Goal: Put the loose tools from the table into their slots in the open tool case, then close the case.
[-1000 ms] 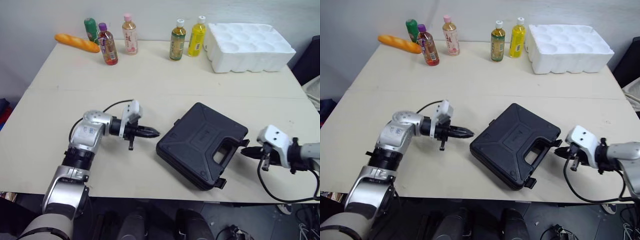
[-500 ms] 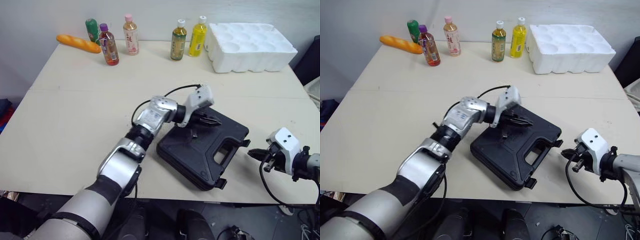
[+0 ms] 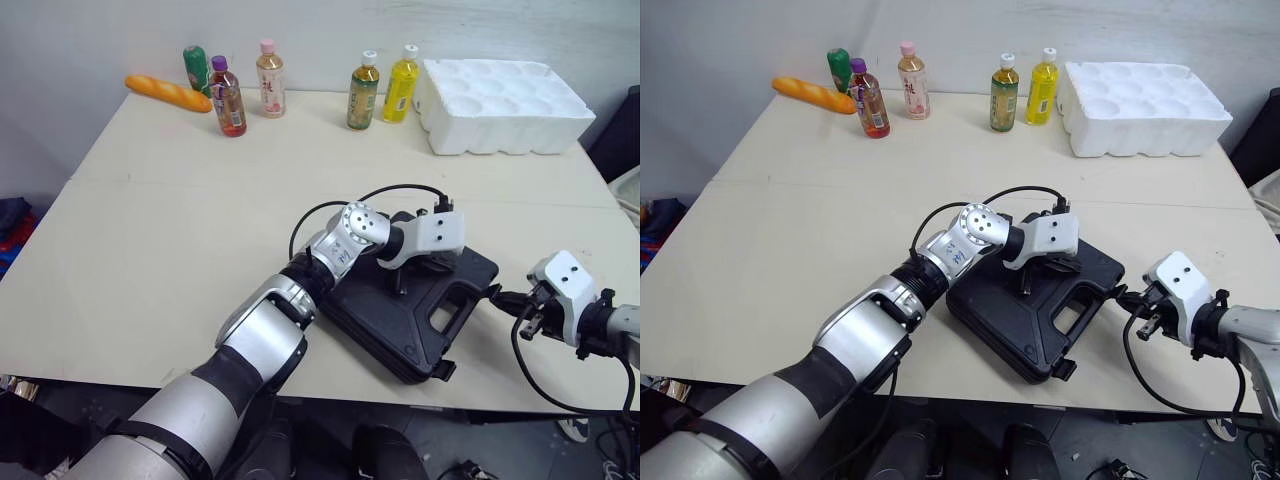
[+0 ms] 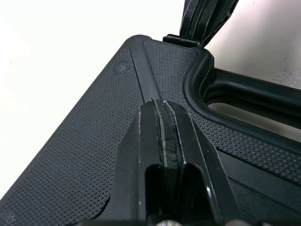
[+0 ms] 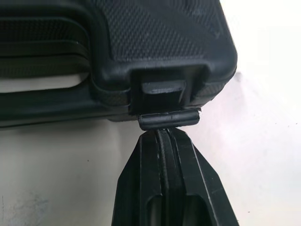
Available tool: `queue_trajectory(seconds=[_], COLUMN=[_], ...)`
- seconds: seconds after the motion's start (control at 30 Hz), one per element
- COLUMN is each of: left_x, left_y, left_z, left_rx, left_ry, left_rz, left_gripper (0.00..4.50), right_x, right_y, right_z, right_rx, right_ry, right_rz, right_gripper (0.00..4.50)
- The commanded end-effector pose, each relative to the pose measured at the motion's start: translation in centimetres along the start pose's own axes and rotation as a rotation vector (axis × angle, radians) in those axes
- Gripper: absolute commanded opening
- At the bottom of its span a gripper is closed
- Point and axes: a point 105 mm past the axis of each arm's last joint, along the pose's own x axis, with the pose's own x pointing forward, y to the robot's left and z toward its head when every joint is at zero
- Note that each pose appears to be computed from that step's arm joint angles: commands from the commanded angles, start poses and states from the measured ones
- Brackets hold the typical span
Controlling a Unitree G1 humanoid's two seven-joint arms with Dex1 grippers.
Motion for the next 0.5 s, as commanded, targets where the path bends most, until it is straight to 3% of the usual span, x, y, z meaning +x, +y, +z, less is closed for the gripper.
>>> queue_trajectory(seconds=[0.03, 0.5], left_x=[1.2, 1.4], left_y=[-2.9, -2.9], left_z=[-4.5, -4.2], left_rx=[-0.092, -0.084], left_ry=[0.156, 0.155], left_rz=[-0.095, -0.095], left_gripper=[0.0, 0.0], right_x=[-0.4, 0.9], right_y=[-0.5, 1.1], right_z=[2.2, 5.7], right_rx=[-0.042, -0.076], right_ry=[-0.063, -0.145], right_rz=[-0.019, 0.059], right_gripper=[0.05, 0.05])
